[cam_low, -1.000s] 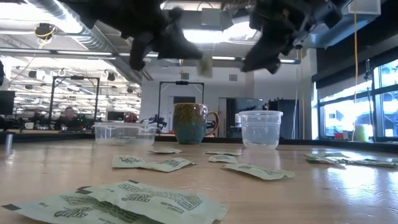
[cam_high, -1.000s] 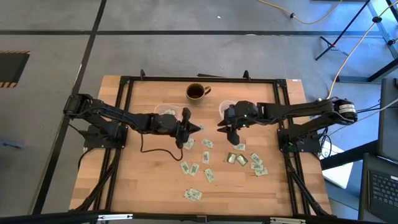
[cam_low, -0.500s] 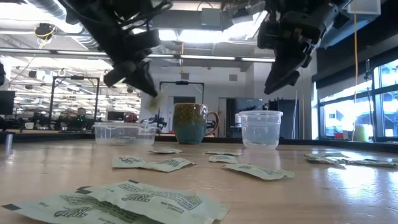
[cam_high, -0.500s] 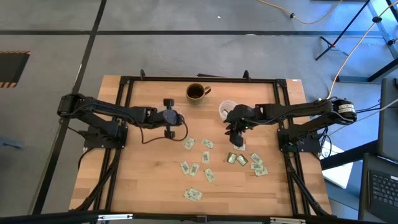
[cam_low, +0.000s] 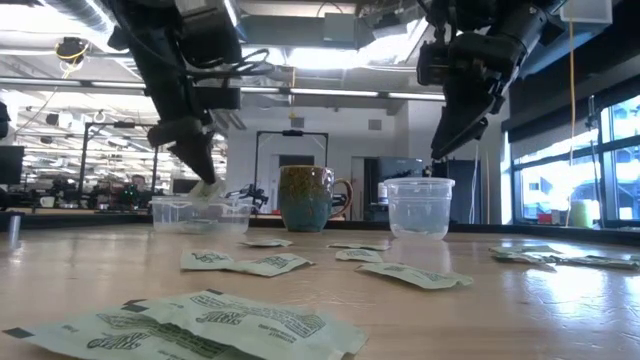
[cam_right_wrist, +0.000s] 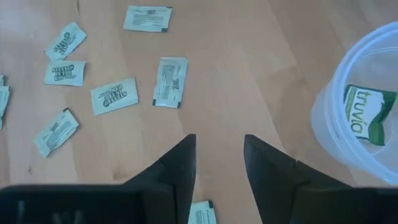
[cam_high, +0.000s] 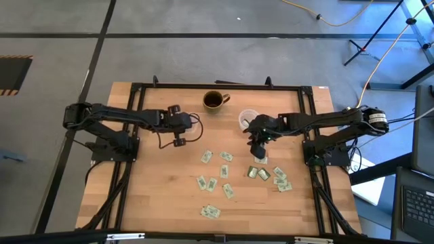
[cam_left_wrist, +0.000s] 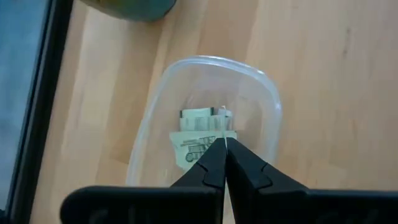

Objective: Pick and place Stevia / Truvia into bins
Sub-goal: Put the light green stevia packet into the left transparent container

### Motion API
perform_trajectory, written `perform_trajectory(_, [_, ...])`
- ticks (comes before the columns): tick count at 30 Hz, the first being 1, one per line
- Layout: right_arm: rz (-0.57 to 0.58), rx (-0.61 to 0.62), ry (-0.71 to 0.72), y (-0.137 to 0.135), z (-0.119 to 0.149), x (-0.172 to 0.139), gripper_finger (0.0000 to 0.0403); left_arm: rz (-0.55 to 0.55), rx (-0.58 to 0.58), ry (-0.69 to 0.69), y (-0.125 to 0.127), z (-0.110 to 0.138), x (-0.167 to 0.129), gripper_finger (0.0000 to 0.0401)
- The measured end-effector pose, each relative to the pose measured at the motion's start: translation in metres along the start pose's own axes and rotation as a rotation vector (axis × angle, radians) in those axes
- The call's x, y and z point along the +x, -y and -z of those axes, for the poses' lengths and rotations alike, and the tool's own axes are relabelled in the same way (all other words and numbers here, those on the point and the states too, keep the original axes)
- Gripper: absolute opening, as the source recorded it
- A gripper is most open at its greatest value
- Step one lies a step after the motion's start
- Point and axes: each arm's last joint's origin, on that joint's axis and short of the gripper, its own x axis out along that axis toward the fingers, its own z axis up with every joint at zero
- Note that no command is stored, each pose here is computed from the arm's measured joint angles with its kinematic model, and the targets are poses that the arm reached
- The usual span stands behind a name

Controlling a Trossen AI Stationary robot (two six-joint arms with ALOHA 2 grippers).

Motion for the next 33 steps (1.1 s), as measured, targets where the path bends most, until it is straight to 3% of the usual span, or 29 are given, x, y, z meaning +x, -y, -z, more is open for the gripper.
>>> perform_trajectory(10, [0.021, -0.040, -0.018, 0.002, 0.002, 0.000, 0.0137, -0.010, -0.018, 0.005, -0.005, -0.001, 0.001, 0.0055])
perform_trajectory(16, [0.028, -0.042, -0.014, 0.005, 0.001, 0.000, 0.0137, -0.006, -0.037, 0.173, -0.005, -0.016, -0.005, 0.0079])
perform_trajectory(20, [0.030, -0.038, -0.014, 0.006, 0.000, 0.000, 0.0137, 0.079, 0.020, 0.270, -0.002, -0.024, -0.007, 0.0081])
perform_trajectory(24, [0.030, -0.038, -0.014, 0.006, 0.000, 0.000, 0.0137, 0.112, 0.028, 0.249, 0.002, -0.022, -0.007, 0.0079])
perform_trajectory(29, [0.030, -0.039, -0.010, 0.006, 0.000, 0.000, 0.0137, 0.353, 0.160, 0.277, 0.018, -0.021, -0.007, 0.0076])
perform_trajectory(33, [0.026, -0.039, 0.002, 0.006, -0.001, 0.000, 0.0137, 0.369, 0.188, 0.270, 0.032, -0.024, 0.004, 0.0079])
